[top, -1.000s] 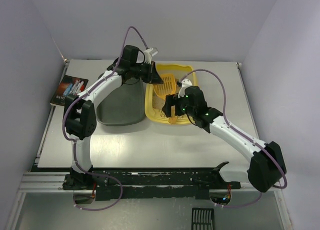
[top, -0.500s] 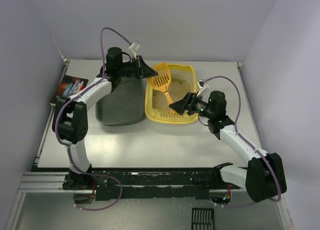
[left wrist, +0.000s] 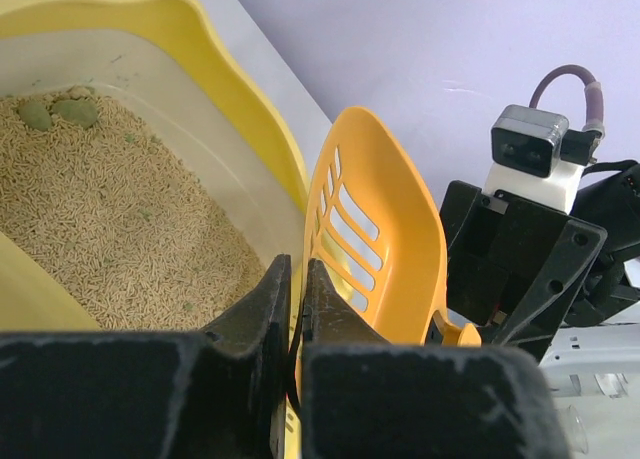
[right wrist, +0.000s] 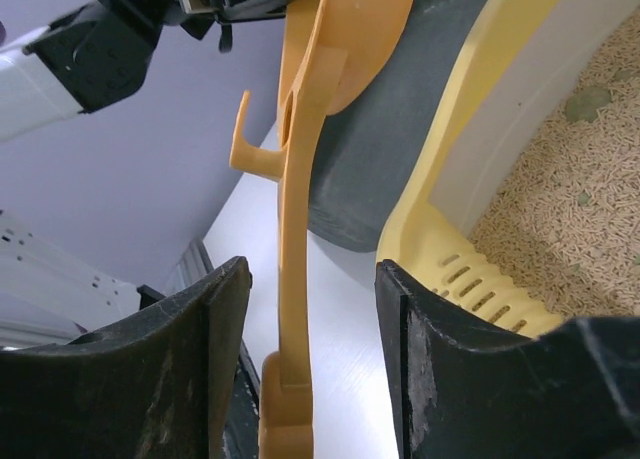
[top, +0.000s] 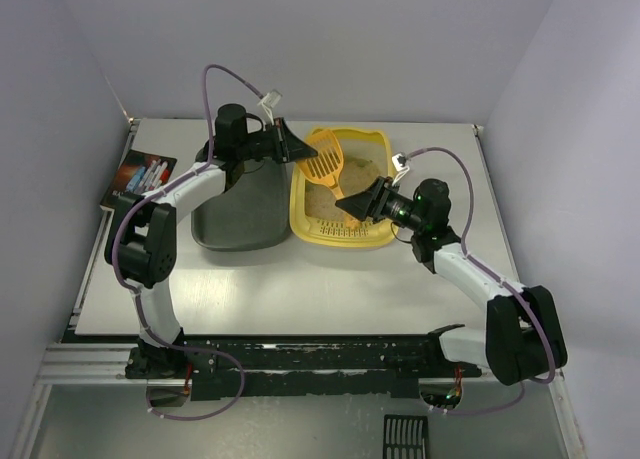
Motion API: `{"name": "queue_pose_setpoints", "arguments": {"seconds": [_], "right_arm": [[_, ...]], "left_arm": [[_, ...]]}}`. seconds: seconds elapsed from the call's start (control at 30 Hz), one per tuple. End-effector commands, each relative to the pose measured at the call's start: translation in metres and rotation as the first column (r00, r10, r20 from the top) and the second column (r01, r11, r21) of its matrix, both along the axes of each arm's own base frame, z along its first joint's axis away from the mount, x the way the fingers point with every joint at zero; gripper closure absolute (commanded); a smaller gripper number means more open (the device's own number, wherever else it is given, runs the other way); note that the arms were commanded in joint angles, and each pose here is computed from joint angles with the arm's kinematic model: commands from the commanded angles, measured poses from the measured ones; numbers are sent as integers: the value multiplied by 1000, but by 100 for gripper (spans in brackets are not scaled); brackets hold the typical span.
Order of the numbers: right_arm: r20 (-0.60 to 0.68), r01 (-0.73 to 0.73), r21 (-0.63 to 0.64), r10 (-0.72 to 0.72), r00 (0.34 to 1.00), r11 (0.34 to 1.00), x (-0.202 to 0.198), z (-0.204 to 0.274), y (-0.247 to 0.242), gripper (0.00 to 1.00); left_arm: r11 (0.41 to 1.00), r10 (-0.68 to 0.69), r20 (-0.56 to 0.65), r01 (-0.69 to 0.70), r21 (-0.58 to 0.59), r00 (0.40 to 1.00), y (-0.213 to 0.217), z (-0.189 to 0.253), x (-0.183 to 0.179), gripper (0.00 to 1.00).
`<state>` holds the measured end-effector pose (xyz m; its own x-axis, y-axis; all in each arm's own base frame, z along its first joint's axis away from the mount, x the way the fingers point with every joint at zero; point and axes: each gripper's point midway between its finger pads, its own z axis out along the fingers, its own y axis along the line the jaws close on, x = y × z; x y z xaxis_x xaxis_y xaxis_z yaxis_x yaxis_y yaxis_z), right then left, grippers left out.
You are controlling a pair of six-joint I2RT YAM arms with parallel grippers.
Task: Clean the litter box
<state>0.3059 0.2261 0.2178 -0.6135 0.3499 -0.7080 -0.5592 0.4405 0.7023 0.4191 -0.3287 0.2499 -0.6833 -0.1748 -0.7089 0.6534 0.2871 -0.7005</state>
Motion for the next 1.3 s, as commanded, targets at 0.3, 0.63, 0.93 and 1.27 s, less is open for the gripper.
{"name": "queue_pose_setpoints", "arguments": {"seconds": [0.3, 0.63, 0.93, 1.27], "right_arm": [[22, -38, 14, 38, 999, 999, 3, 10, 20, 52], [-1, -24, 17, 24, 1000, 1000, 6, 6, 21, 100], [-49, 153, -114, -159, 986, 982, 20, 9, -3, 100], [-138, 356, -374, -431, 892, 857, 22, 33, -54, 100]], "left_arm": [[998, 40, 91, -35, -58, 995, 1, 35, 3, 93], [998, 49, 90, -45, -48, 995, 3, 31, 2, 90], [997, 75, 151, -71, -29, 986, 17, 90, 3, 1], [911, 359, 240, -395, 122, 902, 77, 116, 46, 1]]}}
